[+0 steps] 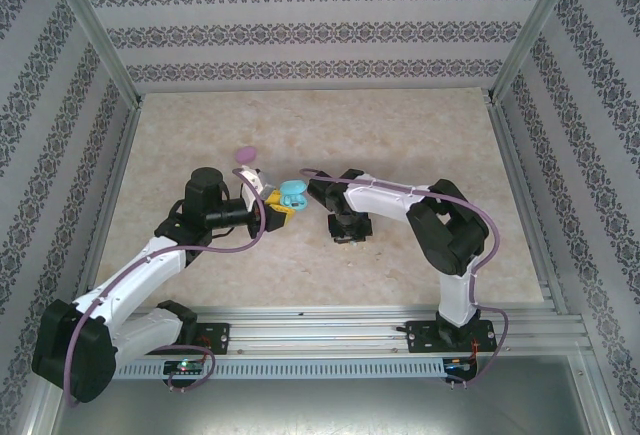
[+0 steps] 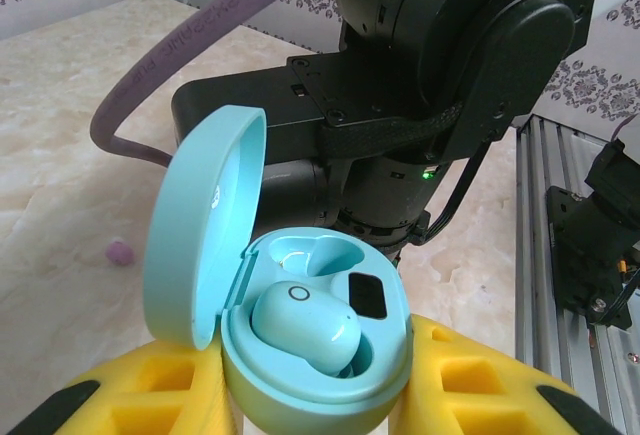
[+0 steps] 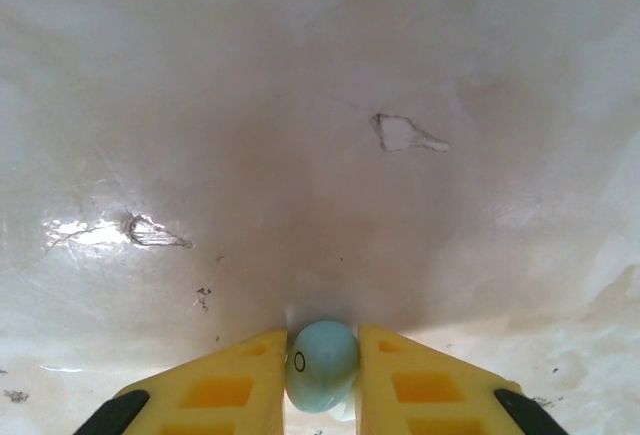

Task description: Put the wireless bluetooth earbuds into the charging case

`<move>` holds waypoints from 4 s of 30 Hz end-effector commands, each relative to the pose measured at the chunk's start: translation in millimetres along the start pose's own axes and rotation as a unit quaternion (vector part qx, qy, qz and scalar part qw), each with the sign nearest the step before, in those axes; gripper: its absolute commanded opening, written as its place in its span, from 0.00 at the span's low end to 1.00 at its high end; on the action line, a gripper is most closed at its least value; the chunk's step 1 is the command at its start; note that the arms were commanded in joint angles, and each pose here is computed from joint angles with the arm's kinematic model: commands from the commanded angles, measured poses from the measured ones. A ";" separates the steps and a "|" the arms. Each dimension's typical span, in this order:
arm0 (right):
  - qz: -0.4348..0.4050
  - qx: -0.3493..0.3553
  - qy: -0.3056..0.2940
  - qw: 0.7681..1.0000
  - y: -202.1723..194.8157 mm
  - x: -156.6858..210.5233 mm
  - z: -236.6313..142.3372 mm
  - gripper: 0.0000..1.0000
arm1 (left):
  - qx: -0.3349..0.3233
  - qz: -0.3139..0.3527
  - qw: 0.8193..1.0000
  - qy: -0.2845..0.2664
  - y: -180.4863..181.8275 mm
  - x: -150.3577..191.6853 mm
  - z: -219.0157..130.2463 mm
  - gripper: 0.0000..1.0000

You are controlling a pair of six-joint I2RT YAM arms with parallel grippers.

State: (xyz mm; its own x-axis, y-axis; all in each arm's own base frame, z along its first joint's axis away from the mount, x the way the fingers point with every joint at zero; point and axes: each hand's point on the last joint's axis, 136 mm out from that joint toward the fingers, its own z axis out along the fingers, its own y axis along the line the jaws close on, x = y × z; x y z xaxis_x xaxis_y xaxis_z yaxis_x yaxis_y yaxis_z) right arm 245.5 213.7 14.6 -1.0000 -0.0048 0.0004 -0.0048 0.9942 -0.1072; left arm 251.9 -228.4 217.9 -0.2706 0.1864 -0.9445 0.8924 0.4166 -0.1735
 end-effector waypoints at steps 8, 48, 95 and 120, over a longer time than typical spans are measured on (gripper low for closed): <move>0.024 -0.072 -0.037 0.996 -6.1 8.1 -32.4 0.20 | 0.017 0.016 0.999 -0.023 -4.4 -16.6 1.7 0.19; -0.100 -0.477 -0.294 0.822 60.1 9.7 -313.7 0.13 | 0.105 -0.015 0.991 -0.083 -27.4 -63.0 0.0 0.19; -0.139 -0.421 -0.248 0.861 66.8 -0.4 -261.2 0.17 | 0.123 -0.014 0.988 -0.091 -26.4 -71.2 4.6 0.19; -0.133 -0.413 -0.281 0.856 52.7 0.3 -290.7 0.52 | 0.123 -0.013 0.988 -0.092 -26.6 -71.1 5.0 0.20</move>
State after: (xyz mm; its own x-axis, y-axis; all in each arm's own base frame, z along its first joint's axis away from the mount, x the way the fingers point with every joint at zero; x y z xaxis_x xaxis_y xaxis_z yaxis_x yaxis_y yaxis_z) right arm 244.8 304.9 282.6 -0.8247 -0.0769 -0.5603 -0.4568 0.6748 0.5797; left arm 254.2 -254.4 264.0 -0.3251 0.0338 -0.9451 0.9234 0.2273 -0.3095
